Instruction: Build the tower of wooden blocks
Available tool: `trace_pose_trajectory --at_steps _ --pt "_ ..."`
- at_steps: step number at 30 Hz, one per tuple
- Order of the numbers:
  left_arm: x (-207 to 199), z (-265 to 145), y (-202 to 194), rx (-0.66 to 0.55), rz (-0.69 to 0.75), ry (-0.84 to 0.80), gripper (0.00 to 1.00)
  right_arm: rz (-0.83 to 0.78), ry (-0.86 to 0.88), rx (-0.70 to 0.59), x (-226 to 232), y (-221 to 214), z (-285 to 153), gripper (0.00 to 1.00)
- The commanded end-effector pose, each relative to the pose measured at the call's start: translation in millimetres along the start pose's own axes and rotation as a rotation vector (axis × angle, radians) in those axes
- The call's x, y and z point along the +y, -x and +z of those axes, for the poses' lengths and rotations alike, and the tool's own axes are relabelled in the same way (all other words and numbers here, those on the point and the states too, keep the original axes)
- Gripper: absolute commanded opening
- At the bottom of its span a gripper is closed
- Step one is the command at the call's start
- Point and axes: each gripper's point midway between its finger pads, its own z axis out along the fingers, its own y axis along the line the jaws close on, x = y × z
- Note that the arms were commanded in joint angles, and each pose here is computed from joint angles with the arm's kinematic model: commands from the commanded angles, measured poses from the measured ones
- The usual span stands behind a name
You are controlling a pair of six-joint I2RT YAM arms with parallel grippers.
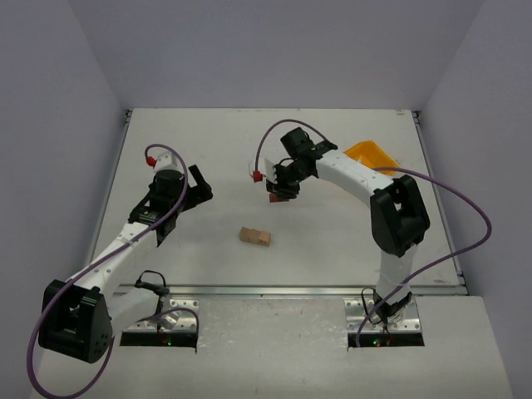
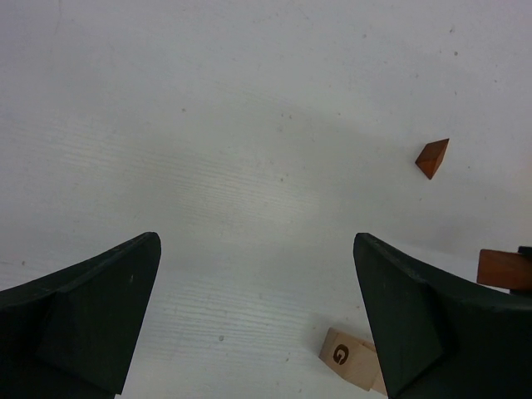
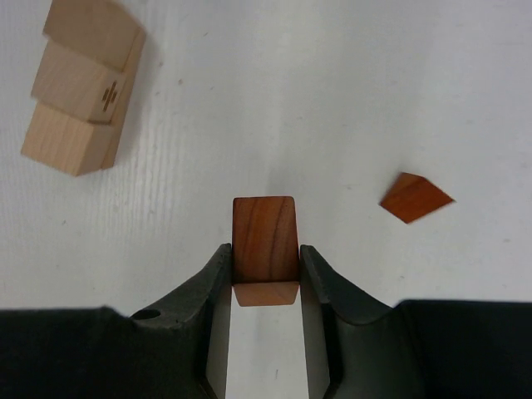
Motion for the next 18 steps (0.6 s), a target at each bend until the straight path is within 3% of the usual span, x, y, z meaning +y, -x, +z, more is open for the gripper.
trace_pose_trajectory --at_steps 1,10,18 --pt "-20.0 -12.4 31.5 -0.087 -0.019 -0.070 1.00 0.348 -0.166 -0.074 -21.3 59.3 -44.6 0.00" --pt "-25.0 -26.4 36.0 -0.113 -0.028 -0.116 1.00 0.323 -0.109 -0.040 32.0 113.6 -29.0 0.00" --pt "-24.2 -27.8 36.8 -0.115 -0.030 -0.112 1.00 0.395 -0.181 0.055 49.4 111.1 0.5 0.00"
